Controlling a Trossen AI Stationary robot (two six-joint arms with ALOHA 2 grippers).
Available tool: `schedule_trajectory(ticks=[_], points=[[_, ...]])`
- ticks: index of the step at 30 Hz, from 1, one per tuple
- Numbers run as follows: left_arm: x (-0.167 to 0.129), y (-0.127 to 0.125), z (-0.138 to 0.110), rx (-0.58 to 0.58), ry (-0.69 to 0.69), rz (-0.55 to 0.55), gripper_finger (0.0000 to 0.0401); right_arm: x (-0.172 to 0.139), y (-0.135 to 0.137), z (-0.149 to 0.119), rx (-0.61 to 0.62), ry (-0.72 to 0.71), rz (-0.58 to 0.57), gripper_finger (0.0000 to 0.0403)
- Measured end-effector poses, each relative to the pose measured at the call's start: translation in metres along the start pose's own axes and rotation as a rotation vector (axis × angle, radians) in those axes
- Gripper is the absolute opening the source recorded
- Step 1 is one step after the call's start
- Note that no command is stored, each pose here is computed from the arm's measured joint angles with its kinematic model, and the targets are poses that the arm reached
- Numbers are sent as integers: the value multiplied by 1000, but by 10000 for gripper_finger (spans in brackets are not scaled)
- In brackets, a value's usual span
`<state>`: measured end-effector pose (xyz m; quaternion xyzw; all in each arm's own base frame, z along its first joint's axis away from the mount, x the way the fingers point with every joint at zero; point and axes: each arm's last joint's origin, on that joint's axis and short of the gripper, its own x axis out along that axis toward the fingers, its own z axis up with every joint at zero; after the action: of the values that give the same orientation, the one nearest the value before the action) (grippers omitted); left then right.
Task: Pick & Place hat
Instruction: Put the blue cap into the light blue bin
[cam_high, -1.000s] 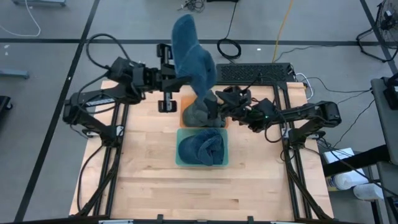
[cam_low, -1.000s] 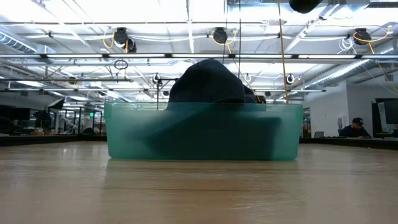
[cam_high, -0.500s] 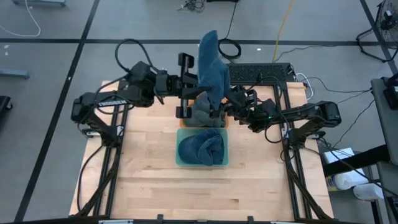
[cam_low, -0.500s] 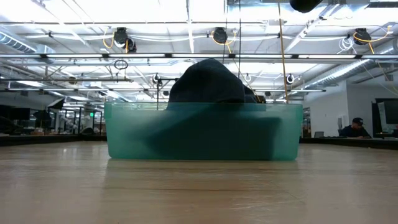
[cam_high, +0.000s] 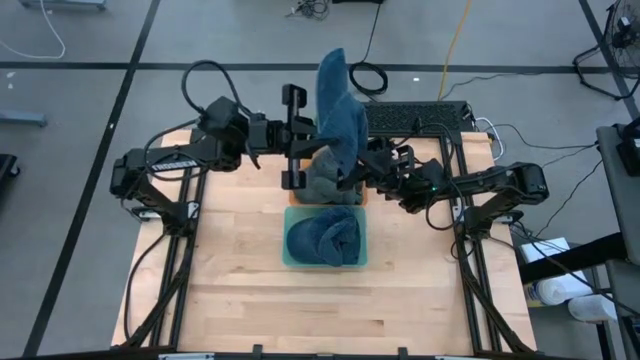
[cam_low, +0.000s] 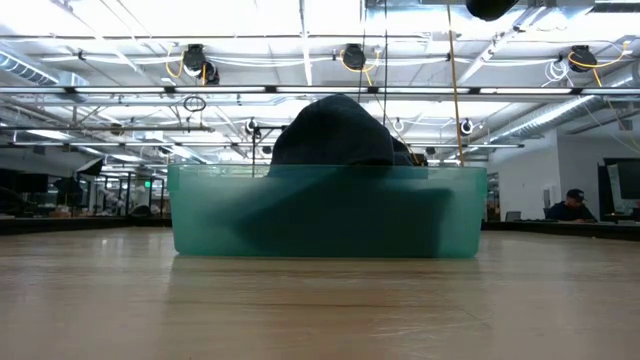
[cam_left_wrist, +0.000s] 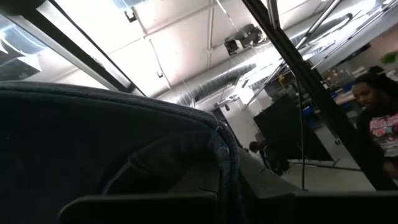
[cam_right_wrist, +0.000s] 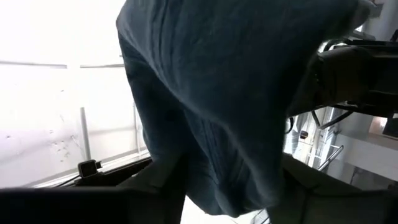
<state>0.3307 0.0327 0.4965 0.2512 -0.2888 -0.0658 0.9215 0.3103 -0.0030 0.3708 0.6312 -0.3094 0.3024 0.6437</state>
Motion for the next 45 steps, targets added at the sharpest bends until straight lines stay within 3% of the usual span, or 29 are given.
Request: schedule_trajectory(ticks=[17,21,30,40,45], points=[[0,0,-1,-1,3,-1,8,0,0,0,-29,0,0,11],[0,0,-1,-44,2,-4,12,0,0,0,-60,-1,0,8],[-10,10,4,-261,86,40,90,3,20,0,-59,35,40,5],[-35,5,16,-440,366,-14,118,-1,68,6,-226,201,-271,4],[-45,2,21,-529,452,-32,119,-10,97,10,-328,235,-340,4]])
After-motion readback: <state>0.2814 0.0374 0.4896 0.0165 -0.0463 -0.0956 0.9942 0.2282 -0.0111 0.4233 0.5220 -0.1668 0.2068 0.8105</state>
